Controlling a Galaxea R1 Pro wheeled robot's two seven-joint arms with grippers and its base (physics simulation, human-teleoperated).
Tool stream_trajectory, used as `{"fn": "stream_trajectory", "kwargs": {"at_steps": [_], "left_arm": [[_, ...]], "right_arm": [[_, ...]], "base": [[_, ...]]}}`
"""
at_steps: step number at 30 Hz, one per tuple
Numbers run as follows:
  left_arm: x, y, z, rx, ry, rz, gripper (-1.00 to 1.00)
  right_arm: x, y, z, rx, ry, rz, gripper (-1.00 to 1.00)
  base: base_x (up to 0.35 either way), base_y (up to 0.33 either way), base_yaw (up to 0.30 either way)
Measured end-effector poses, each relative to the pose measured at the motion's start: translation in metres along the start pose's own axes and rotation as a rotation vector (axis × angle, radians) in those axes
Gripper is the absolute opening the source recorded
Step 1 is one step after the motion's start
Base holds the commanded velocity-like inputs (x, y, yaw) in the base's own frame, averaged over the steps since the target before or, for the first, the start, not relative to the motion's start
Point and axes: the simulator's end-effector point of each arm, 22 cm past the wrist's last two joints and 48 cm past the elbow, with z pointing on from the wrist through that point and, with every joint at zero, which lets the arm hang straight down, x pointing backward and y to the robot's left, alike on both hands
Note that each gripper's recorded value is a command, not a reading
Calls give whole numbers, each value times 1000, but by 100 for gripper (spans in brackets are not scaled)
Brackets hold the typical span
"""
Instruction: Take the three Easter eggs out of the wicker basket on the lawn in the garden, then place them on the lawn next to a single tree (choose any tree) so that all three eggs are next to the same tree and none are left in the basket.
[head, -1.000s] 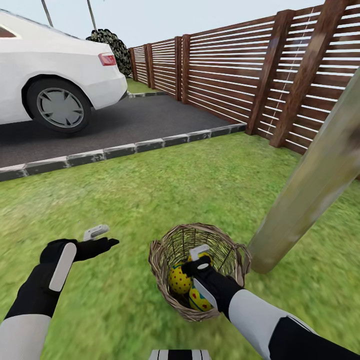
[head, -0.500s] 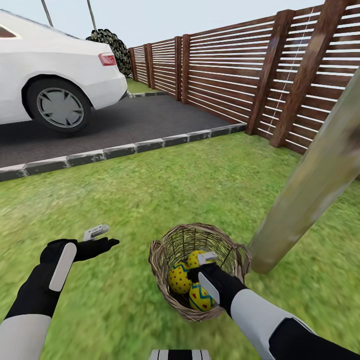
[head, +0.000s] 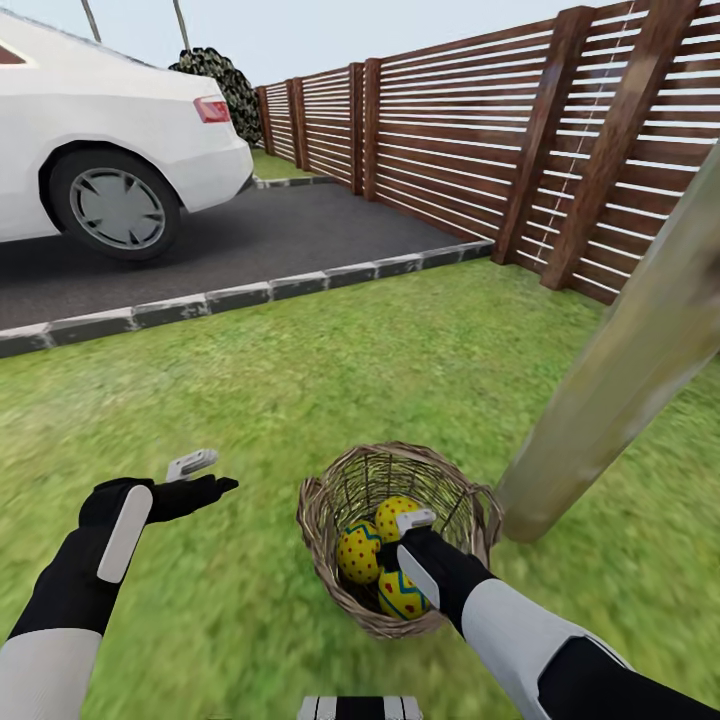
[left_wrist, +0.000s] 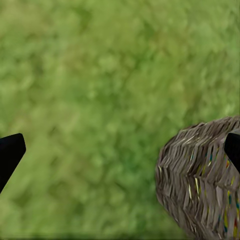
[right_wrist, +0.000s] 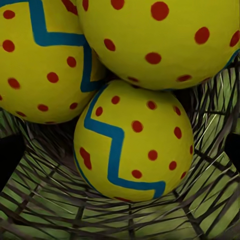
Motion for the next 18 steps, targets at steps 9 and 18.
{"fn": "stream_trajectory", "kwargs": {"at_steps": [9,18], "left_arm": [[2,0,2,0,4,-1,100],[14,7,17,-12,35,-4,100]], "right_arm": [[1,-2,2,1,5,21,100],[14,-1,16,1,29,25,100]], "base": [[0,0,0],[0,0,0]]}}
